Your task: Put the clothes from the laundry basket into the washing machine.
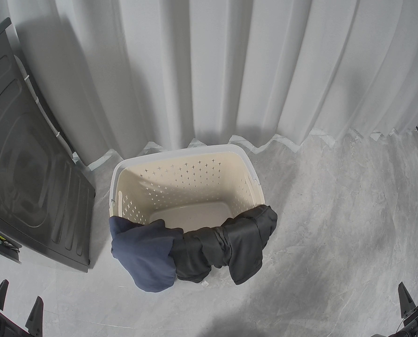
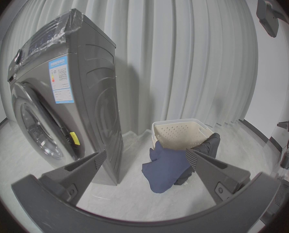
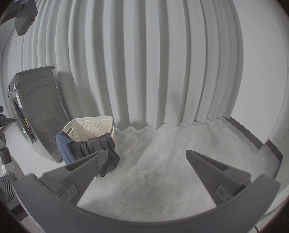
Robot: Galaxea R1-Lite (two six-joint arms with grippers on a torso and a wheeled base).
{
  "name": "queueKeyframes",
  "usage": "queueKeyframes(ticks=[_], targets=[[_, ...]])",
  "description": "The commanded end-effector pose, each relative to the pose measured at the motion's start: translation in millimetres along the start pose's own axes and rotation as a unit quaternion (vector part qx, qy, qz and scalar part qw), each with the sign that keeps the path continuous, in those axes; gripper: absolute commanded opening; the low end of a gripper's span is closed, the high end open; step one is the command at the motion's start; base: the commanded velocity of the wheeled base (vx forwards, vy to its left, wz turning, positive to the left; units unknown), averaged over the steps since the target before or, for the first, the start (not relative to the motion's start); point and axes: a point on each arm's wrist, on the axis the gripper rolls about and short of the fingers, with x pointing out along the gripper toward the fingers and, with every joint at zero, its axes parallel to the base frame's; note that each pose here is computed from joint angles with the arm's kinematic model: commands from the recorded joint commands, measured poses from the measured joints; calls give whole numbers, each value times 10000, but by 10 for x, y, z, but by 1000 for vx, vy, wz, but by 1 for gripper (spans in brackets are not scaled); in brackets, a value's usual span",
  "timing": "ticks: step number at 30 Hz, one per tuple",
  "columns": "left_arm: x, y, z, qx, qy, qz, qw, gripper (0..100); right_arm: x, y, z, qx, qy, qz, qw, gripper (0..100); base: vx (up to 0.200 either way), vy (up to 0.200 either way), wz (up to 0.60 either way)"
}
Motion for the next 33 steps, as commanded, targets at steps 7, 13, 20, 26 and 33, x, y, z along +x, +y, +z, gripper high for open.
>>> queueKeyframes(ticks=[7, 13, 20, 26, 33], targets=[[3, 2, -47, -1, 20, 1, 10000, 100, 9, 0, -50, -2, 66, -1, 10000, 100, 200, 0, 0], [3, 2, -47, -1, 20, 1, 10000, 100, 9, 0, -50, -2, 66, -1, 10000, 100, 133, 0, 0], [3, 2, -46, 7, 12, 1, 10000, 100, 9, 0, -50, -2, 66, -1, 10000, 100, 0, 0, 0], [3, 2, -47, -1, 20, 1, 10000, 100, 9, 0, -50, -2, 66, -1, 10000, 100, 0, 200, 0], [3, 2, -47, -9, 20, 1, 10000, 100, 9, 0, -50, -2, 66, -1, 10000, 100, 0, 0, 0]])
